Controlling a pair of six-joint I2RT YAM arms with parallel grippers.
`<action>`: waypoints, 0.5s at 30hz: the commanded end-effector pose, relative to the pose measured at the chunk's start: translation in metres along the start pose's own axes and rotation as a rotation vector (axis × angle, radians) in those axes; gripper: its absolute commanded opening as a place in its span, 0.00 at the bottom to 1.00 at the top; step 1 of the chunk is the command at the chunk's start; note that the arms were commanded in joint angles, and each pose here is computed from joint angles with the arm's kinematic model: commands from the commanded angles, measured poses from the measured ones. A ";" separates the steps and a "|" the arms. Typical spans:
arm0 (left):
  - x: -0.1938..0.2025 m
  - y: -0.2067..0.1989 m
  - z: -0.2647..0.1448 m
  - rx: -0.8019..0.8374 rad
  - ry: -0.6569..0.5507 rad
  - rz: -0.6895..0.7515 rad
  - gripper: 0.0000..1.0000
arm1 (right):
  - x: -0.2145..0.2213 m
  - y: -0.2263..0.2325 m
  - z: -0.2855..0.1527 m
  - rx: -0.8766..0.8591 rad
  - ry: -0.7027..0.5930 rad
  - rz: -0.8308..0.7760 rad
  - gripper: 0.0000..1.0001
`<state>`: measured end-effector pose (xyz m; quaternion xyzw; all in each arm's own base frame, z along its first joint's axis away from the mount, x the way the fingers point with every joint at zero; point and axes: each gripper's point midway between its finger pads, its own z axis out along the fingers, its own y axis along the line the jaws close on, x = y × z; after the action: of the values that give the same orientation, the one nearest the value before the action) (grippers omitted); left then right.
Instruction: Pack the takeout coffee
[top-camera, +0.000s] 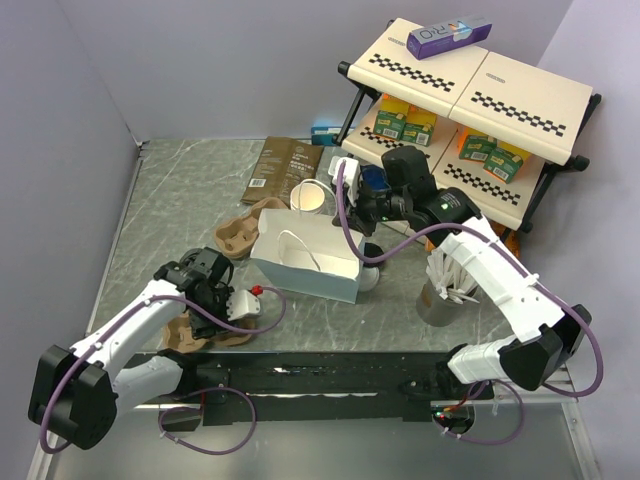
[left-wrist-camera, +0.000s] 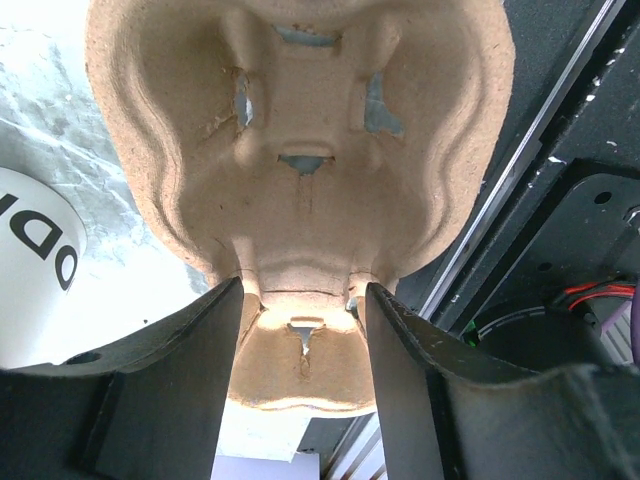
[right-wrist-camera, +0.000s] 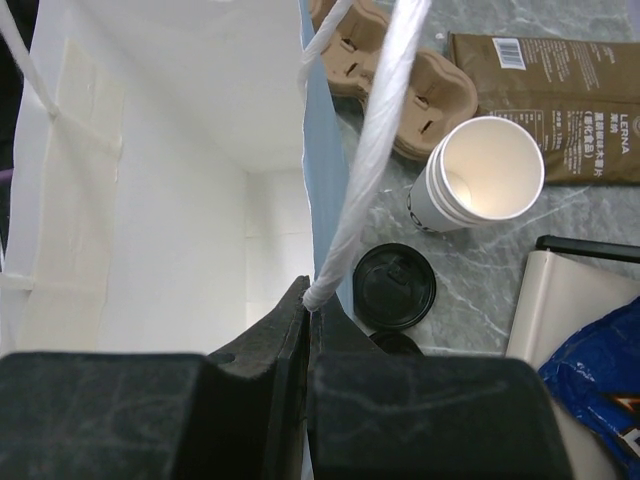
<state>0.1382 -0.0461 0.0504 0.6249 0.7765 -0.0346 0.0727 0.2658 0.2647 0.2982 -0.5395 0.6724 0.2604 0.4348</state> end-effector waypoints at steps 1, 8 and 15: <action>-0.005 0.008 0.000 -0.030 -0.006 -0.023 0.58 | -0.029 -0.008 -0.006 0.018 -0.079 -0.033 0.00; -0.003 0.009 0.001 -0.019 0.012 -0.023 0.57 | -0.030 -0.009 -0.007 0.023 -0.079 -0.038 0.00; -0.001 0.007 0.002 -0.004 0.026 -0.007 0.43 | -0.031 -0.009 -0.011 0.036 -0.085 -0.038 0.00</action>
<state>0.1415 -0.0439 0.0456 0.6159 0.7850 -0.0270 0.0603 0.2678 0.2660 0.3024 -0.5393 0.6699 0.2603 0.4388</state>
